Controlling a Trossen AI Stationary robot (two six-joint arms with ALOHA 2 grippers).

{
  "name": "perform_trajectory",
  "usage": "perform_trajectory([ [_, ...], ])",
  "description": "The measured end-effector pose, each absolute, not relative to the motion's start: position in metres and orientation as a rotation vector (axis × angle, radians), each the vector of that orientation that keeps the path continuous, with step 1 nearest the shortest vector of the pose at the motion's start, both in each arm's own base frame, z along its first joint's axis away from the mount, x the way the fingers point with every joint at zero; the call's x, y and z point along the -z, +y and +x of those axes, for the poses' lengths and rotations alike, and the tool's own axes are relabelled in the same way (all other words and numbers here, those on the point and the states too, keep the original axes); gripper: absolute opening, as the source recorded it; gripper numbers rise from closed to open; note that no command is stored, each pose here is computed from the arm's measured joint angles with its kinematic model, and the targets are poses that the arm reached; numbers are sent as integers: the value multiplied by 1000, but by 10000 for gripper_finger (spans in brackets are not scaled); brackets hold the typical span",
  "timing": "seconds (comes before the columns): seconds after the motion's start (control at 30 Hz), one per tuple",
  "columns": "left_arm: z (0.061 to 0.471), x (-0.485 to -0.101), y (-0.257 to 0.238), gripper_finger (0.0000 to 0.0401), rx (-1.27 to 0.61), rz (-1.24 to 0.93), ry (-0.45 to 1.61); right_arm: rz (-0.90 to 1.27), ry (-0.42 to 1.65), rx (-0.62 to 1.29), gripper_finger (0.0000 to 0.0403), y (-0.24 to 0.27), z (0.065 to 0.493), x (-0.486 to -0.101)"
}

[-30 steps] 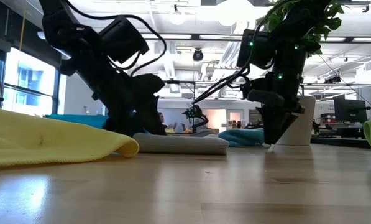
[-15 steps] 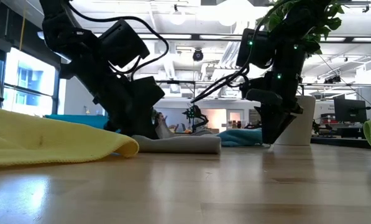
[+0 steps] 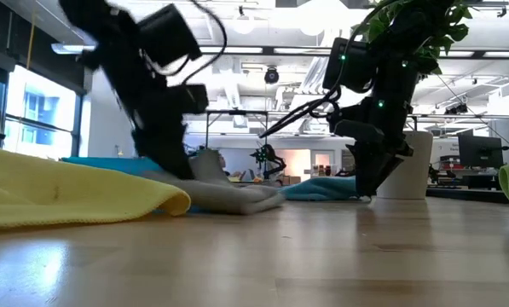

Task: Fold microfiber towels
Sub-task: Put the folded gray microfiber cloth into the bin

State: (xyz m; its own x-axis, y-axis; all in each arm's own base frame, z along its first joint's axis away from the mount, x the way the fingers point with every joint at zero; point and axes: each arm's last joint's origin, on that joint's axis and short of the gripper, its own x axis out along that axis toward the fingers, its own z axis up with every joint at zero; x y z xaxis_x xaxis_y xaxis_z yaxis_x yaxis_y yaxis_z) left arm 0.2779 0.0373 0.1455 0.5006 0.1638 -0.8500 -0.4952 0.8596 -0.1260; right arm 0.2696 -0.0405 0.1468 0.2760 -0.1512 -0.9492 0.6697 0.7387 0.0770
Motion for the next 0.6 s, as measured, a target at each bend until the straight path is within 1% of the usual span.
perform_trajectory([
  [0.13, 270, -175, 49, 3, -383, -235, 1186, 524, 1170, 586, 115, -40, 270, -147],
  [0.27, 264, -199, 66, 3, -407, -62, 1349, 524, 1168, 586, 115, -41, 270, -147],
  [0.4, 260, -215, 83, 3, -434, 119, 1425, 525, 1168, 585, 115, -41, 270, -147],
  [0.6, 250, -230, 107, 3, -465, 259, 1538, 525, 1168, 586, 115, -41, 270, -147],
])
